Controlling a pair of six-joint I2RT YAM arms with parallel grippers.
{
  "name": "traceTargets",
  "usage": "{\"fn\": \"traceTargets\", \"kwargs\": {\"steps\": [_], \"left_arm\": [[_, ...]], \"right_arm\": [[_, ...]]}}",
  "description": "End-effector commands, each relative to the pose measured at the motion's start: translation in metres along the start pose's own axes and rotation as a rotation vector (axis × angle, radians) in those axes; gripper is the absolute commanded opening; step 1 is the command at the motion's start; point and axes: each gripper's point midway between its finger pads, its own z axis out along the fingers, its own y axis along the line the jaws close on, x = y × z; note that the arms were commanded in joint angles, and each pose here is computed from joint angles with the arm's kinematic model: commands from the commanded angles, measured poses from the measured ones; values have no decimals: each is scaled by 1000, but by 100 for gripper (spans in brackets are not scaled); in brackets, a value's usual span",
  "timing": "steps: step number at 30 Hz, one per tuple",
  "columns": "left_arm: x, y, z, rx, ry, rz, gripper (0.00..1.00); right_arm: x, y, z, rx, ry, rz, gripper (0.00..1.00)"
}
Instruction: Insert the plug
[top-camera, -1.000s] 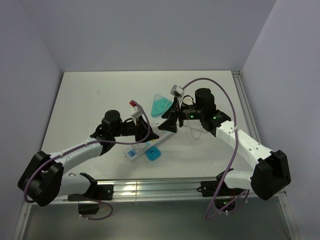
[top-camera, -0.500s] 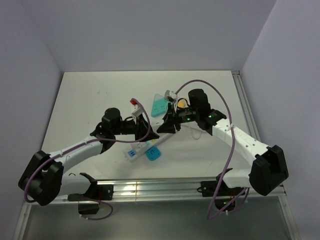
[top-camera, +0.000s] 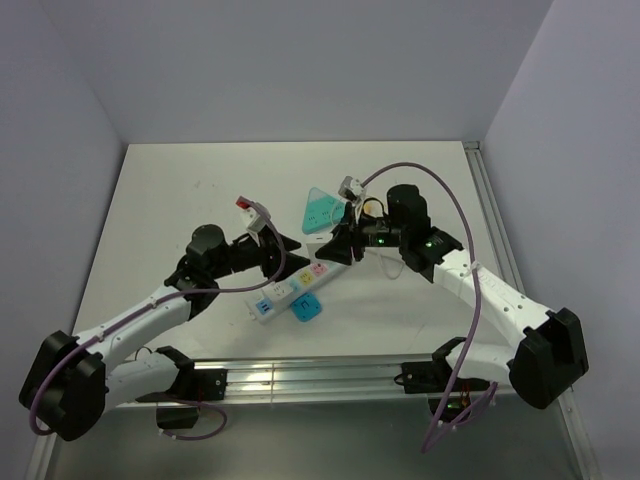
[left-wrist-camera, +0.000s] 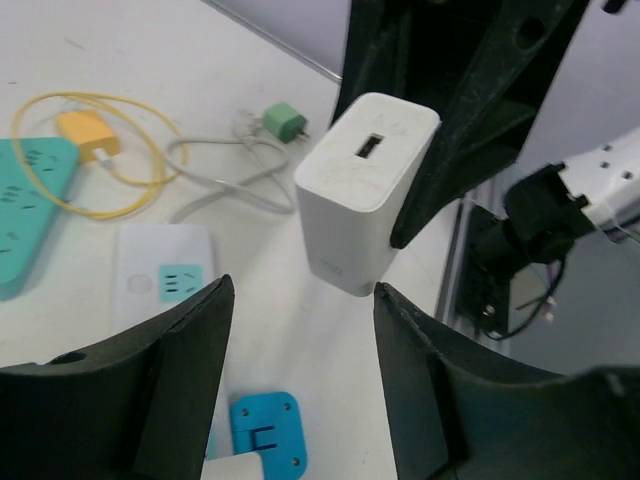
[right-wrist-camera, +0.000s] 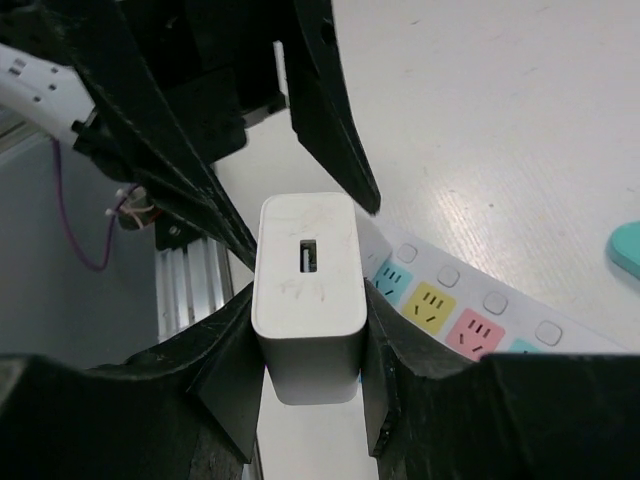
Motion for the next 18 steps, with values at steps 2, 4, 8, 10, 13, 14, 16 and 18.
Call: {"fn": "traceTargets", "kwargs": {"steps": [2,4,8,10,13,14,16,18], "left_arm": [[-11,26,-12,-183,-62,8,67],[-14,28,-17,-219,-89,-16,85],[-16,39,-30,-324,-135,-82,99],[-19,45,-37,-387,-149,-124,99],[-21,44,-45,-416,-175,-146,100],[-22,45,-48,-425,-186,-149,100],[-21,47,-55,-458,-213,-180,100],[-21,48,-60,-484,-223,-204,99]], "right_arm": [[-19,-12,-5,110,-111,-12,0],[-10,-22,-5,168,-125,35,0],[-4,-44,-10,316,-194,98,0],[7,-59,-11,419,-208,139,0],[19,-66,-4,493,-223,170,0],[19,-70,-1,508,-234,176,0],[30,-77,2,557,-250,205,0],[28,-74,6,566,-308,202,0]]}}
